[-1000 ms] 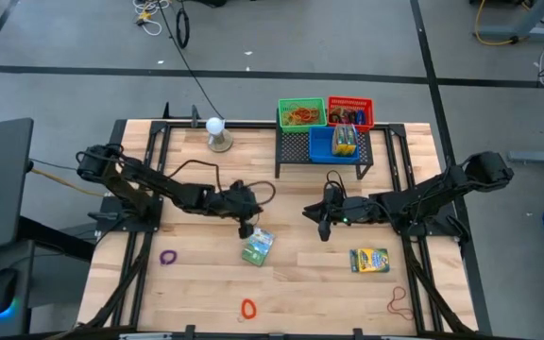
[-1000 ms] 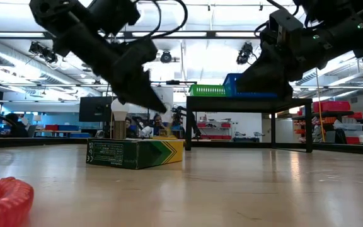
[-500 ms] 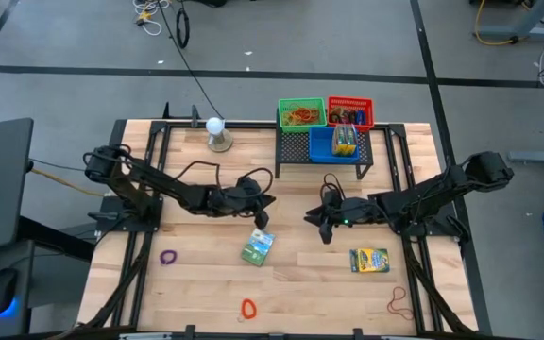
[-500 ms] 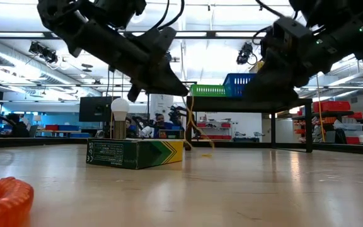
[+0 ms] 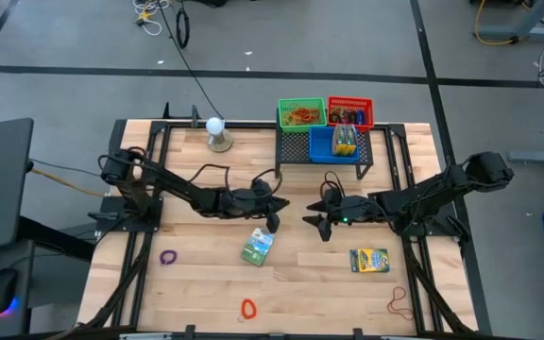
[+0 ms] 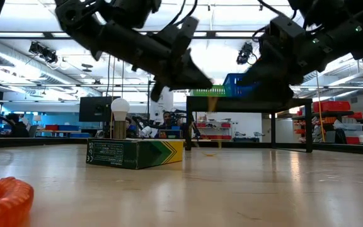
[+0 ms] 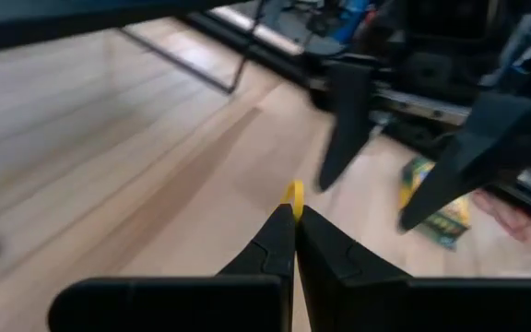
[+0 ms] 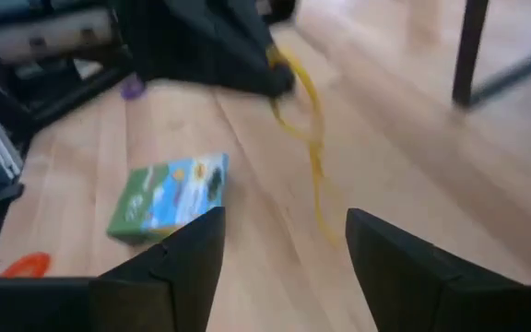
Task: Pick & Place Office Desk Supplies
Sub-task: Put the yellow rubber band into the green bin
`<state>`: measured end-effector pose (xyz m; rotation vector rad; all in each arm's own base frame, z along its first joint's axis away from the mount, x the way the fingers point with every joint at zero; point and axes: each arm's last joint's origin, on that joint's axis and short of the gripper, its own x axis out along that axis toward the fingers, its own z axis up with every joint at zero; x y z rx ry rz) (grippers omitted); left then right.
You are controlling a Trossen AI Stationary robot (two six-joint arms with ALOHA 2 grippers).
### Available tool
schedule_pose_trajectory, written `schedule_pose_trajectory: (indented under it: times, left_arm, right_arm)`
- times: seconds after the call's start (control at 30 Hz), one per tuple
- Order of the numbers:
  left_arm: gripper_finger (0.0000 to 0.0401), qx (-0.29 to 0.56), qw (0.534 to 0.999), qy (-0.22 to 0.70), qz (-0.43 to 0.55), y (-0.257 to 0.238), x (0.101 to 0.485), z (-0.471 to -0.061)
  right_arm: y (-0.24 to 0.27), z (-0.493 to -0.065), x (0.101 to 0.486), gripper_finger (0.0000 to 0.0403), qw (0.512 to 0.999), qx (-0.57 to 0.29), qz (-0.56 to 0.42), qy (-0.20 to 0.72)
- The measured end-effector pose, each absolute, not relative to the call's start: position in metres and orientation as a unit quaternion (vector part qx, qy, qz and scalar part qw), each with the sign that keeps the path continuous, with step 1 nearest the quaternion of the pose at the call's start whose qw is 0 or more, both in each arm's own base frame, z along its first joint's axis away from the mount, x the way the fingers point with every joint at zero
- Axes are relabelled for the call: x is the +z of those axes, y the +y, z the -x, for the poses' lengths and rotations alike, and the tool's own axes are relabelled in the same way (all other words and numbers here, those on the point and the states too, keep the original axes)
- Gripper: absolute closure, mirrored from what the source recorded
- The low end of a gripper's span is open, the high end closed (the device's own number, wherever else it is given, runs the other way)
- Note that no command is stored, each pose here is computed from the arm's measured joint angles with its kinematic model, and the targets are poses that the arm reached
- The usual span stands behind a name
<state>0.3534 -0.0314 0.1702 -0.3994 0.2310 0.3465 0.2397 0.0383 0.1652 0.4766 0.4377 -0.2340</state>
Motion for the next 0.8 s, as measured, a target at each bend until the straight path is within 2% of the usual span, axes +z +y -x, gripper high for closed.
schedule_pose_trajectory:
  times: [0.23, 0.4, 0.6, 0.8]
  left_arm:
    - [0.0392, 0.153, 0.968, 0.09, 0.18, -0.036, 0.185, -0.385]
    - [0.0392, 0.149, 0.97, 0.071, 0.178, -0.037, 0.196, -0.394]
    - [0.0392, 0.146, 0.972, 0.063, 0.173, -0.037, 0.203, -0.395]
    - [0.0392, 0.147, 0.972, 0.062, 0.17, -0.039, 0.204, -0.395]
  right_arm:
    - [0.037, -0.243, 0.173, 0.0172, 0.96, -0.127, -0.183, 0.17]
    - [0.037, -0.243, 0.173, 0.0197, 0.96, -0.128, -0.18, 0.17]
    - [0.037, -0.244, 0.175, 0.0256, 0.964, -0.124, -0.174, 0.16]
    - [0.037, -0.245, 0.178, 0.0352, 0.966, -0.121, -0.173, 0.147]
